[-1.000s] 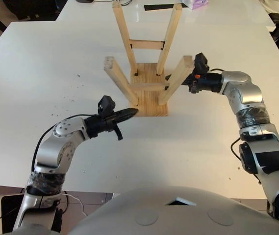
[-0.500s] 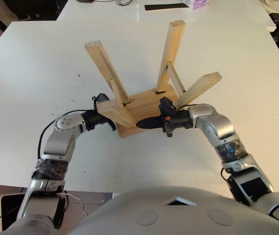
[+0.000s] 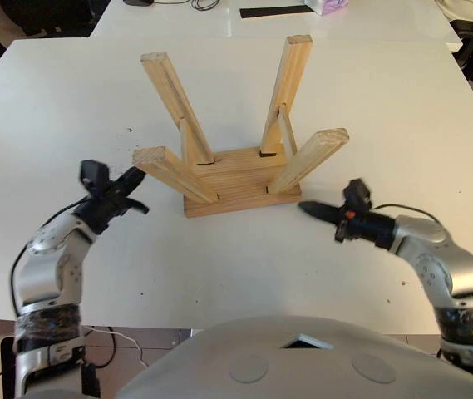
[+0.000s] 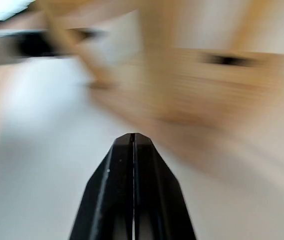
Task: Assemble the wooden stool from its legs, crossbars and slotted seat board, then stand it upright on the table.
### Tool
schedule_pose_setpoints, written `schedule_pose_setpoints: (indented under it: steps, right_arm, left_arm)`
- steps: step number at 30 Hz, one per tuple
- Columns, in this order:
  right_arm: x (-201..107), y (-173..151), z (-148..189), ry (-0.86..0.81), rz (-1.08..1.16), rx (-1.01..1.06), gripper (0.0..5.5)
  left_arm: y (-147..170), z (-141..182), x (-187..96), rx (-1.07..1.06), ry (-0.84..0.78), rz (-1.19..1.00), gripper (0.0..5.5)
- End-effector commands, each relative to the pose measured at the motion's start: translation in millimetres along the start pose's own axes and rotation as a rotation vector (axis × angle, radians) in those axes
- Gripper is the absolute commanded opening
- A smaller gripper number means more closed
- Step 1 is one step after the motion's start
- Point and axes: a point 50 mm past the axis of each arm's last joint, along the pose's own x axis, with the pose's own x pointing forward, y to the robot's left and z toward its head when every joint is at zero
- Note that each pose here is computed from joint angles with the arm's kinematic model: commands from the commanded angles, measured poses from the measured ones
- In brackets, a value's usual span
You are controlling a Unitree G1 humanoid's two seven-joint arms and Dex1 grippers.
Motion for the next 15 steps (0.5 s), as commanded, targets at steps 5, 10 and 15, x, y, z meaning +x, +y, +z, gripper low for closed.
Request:
schedule_pose_setpoints:
  steps: [5,10,15]
  right_arm:
    - [44.6,-31.7,-15.4,0.086,-0.076,-0.062,0.00]
    - [41.8,-22.9,-16.3,0.088,-0.025,-0.080,0.00]
    - [27.1,-15.4,-18.0,0.123,-0.014,-0.113,0.00]
  left_arm:
    - [-47.6,-39.9,13.7,0.011,0.166,-0.256,0.01]
    - [-60.1,-39.3,13.7,0.027,0.173,-0.339,0.01]
    - [-56.5,-42.3,0.1,0.045,0.213,-0.328,0.01]
